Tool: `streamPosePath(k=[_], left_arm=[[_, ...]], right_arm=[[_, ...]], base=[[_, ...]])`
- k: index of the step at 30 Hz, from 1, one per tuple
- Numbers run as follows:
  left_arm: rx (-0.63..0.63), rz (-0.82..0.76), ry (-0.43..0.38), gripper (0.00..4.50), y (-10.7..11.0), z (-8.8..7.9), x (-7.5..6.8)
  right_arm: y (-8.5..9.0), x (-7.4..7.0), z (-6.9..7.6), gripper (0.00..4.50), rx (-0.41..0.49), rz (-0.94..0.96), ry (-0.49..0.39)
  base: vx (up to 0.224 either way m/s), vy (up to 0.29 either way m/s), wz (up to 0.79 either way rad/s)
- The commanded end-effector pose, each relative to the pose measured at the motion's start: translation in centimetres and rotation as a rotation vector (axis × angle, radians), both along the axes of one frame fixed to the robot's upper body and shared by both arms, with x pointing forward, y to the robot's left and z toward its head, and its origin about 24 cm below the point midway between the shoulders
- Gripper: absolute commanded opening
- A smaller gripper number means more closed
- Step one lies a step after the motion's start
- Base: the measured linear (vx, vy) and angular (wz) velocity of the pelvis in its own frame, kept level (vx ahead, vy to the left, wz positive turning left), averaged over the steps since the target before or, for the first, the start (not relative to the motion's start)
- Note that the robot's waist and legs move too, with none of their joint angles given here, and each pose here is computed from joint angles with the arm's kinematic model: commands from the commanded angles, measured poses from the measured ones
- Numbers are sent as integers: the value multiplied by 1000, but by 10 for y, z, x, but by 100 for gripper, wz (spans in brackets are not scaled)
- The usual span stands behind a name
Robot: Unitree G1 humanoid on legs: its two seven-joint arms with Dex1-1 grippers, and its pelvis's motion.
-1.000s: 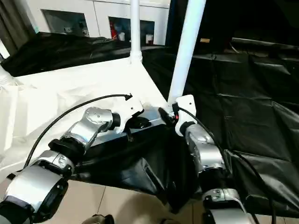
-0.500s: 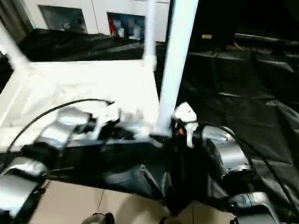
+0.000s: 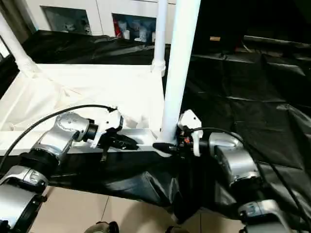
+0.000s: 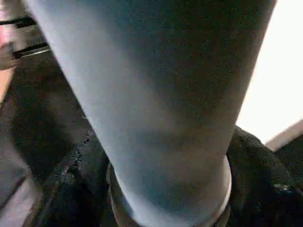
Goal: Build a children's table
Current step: Rotate leg to tighten
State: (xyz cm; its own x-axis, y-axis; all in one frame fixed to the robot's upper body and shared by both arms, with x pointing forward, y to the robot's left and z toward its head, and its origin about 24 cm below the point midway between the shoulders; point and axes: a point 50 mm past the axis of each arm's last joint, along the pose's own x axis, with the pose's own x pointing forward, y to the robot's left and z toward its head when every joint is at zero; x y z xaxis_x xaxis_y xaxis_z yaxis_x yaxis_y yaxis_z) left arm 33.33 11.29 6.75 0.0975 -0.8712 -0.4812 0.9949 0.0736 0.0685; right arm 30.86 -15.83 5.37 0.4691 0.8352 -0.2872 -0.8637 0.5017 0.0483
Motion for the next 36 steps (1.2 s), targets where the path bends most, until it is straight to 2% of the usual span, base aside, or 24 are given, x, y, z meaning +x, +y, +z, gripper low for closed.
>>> streamPosePath(k=[1,2,3,4,6,7,9,11,13,14,15,17,20,26,28,31,33,36], left_arm=[[-21,92,-22,0,-16,-4,5],[-21,92,-22,0,-16,-4,5],[-36,201,-42,0,-30,-6,12],[-36,202,-43,0,-30,-6,12],[-51,291,-62,0,-50,-7,16],[-52,295,-63,0,-51,-7,17],[-76,351,-65,0,-64,-6,19],[-91,359,-67,0,-76,-4,19],[-104,336,-62,0,-81,-3,18],[-105,334,-62,0,-81,-3,18],[-102,316,-66,0,-80,-2,18],[-98,304,-66,0,-77,-2,18],[-75,267,-62,0,-67,-4,17],[-61,121,-29,0,-45,-5,10],[-42,34,-16,0,-30,-4,6],[-12,-2,-1,0,-17,-5,3],[-28,-65,42,0,-6,-2,-2],[-32,-104,71,0,1,-1,-6]], right_arm=[[3,1,-19,284,-46,-138,43],[3,1,-19,283,-46,-138,43],[6,10,-29,282,-29,-381,56],[6,10,-29,282,-29,-386,56],[16,14,-40,280,-48,-576,65],[17,14,-40,280,-49,-582,65],[30,13,-45,280,-55,-601,69],[43,14,-44,280,-45,-584,56],[47,15,-39,280,-33,-554,24],[47,15,-38,314,-29,-552,22],[45,16,-35,347,-12,-537,10],[43,17,-32,349,-3,-524,-1],[36,18,-26,390,19,-479,-20],[15,15,-13,390,54,-271,-19],[6,8,-7,390,42,-119,1],[-3,2,-4,390,23,-24,24],[-9,-2,-1,390,13,58,43],[-13,-3,2,390,11,100,52]], base=[[0,0,0],[0,0,0],[0,0,0],[0,0,0],[0,0,0],[0,0,0],[0,0,0],[0,0,0],[0,0,0],[0,0,0],[0,0,0],[0,0,0],[0,0,0],[0,0,0],[0,0,0],[0,0,0],[0,0,0],[0,0,0]])
